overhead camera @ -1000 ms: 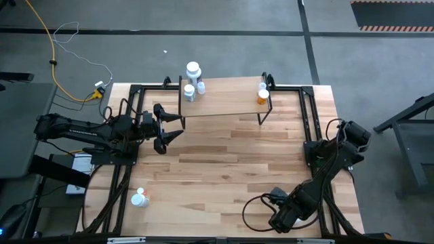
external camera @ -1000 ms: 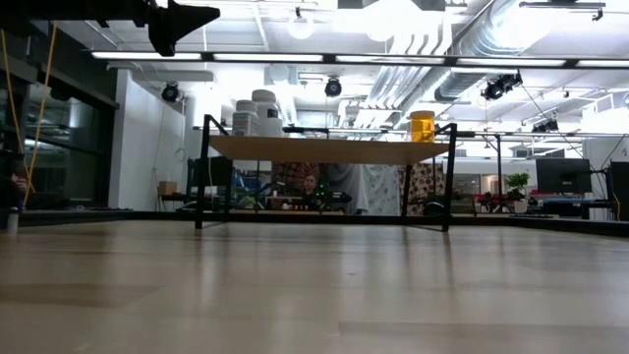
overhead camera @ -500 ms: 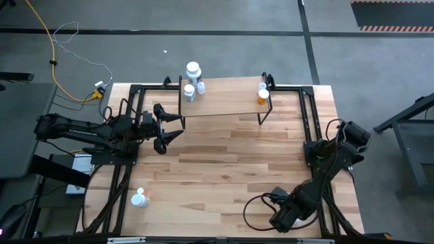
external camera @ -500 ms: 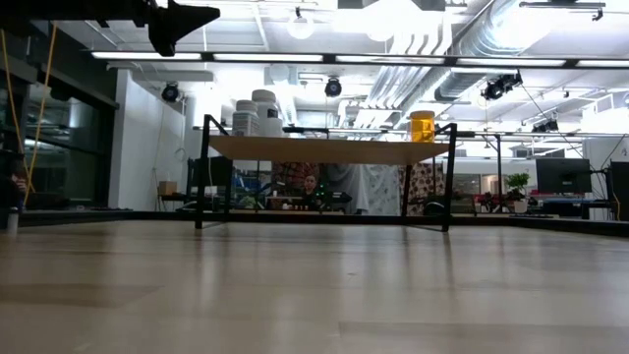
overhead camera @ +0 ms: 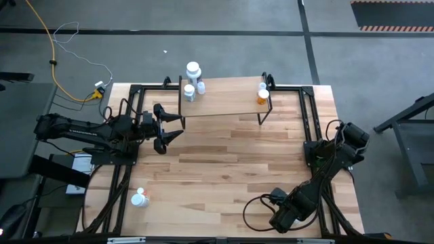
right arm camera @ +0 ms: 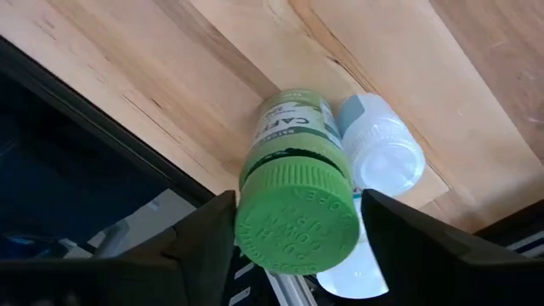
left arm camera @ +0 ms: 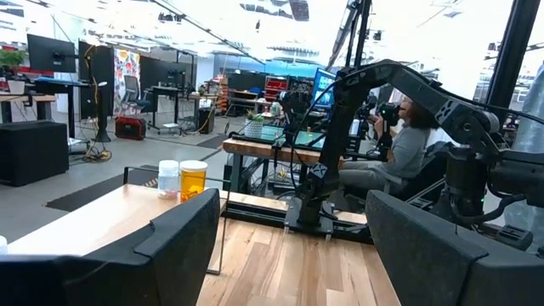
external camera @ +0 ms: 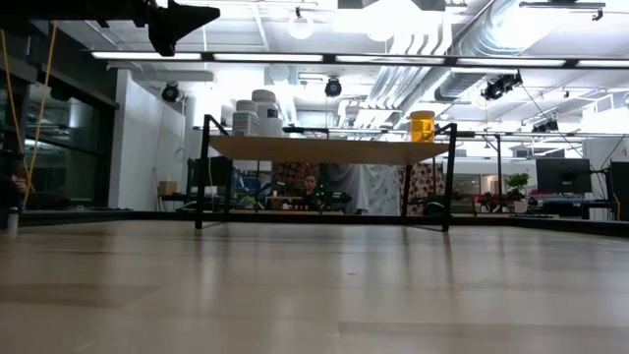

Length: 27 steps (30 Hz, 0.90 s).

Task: Pick and place medicine bottles onto shelf by color
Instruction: Put the green pill bottle on the shelf

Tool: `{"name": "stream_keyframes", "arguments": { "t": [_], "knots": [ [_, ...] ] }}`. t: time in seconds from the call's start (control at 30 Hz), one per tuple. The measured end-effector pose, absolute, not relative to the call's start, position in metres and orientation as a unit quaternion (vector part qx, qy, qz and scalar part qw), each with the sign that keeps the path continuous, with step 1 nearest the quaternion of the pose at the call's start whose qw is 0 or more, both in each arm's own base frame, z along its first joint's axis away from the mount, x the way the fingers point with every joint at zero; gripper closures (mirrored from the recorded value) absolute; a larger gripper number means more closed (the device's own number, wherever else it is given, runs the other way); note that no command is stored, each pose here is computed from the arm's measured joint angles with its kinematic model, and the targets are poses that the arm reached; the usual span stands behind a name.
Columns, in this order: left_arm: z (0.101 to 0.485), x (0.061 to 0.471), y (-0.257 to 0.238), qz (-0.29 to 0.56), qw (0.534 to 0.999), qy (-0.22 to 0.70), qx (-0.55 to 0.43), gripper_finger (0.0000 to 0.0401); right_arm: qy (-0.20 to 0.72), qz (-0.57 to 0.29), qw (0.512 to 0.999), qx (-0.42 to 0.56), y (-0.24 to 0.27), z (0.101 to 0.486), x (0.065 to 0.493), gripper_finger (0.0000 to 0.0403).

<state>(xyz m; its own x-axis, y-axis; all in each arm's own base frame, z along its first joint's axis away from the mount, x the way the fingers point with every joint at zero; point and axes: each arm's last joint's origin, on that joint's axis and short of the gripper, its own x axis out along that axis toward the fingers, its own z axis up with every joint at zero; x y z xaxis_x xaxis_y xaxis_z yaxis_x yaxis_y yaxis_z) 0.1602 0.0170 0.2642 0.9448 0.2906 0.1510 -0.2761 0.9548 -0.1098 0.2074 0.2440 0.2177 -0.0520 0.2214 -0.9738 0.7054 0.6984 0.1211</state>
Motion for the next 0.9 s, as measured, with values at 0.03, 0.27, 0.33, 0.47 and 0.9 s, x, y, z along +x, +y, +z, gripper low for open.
{"name": "stream_keyframes", "arguments": {
  "t": [0.03,0.27,0.33,0.47,0.9],
  "knots": [
    [0.264,0.160,0.017,0.144,0.985,-0.083,-0.044,0.0114,0.697,-0.200,0.603,0.332,0.244,0.218,0.208,0.0177],
    [0.264,0.160,0.017,0.144,0.985,-0.083,-0.044,0.0114,0.703,-0.175,0.613,0.313,0.237,0.219,0.214,0.0227],
    [0.264,0.160,0.017,0.144,0.985,-0.083,-0.044,0.0114,0.702,-0.164,0.623,0.304,0.235,0.220,0.218,0.0227],
    [0.264,0.160,0.017,0.144,0.985,-0.083,-0.044,0.0114,0.695,-0.131,0.650,0.279,0.230,0.231,0.229,0.0217],
    [0.264,0.160,0.017,0.141,0.985,-0.084,-0.053,0.0114,0.550,-0.062,0.826,0.103,0.171,0.333,0.292,0.0223]
  ]
}}
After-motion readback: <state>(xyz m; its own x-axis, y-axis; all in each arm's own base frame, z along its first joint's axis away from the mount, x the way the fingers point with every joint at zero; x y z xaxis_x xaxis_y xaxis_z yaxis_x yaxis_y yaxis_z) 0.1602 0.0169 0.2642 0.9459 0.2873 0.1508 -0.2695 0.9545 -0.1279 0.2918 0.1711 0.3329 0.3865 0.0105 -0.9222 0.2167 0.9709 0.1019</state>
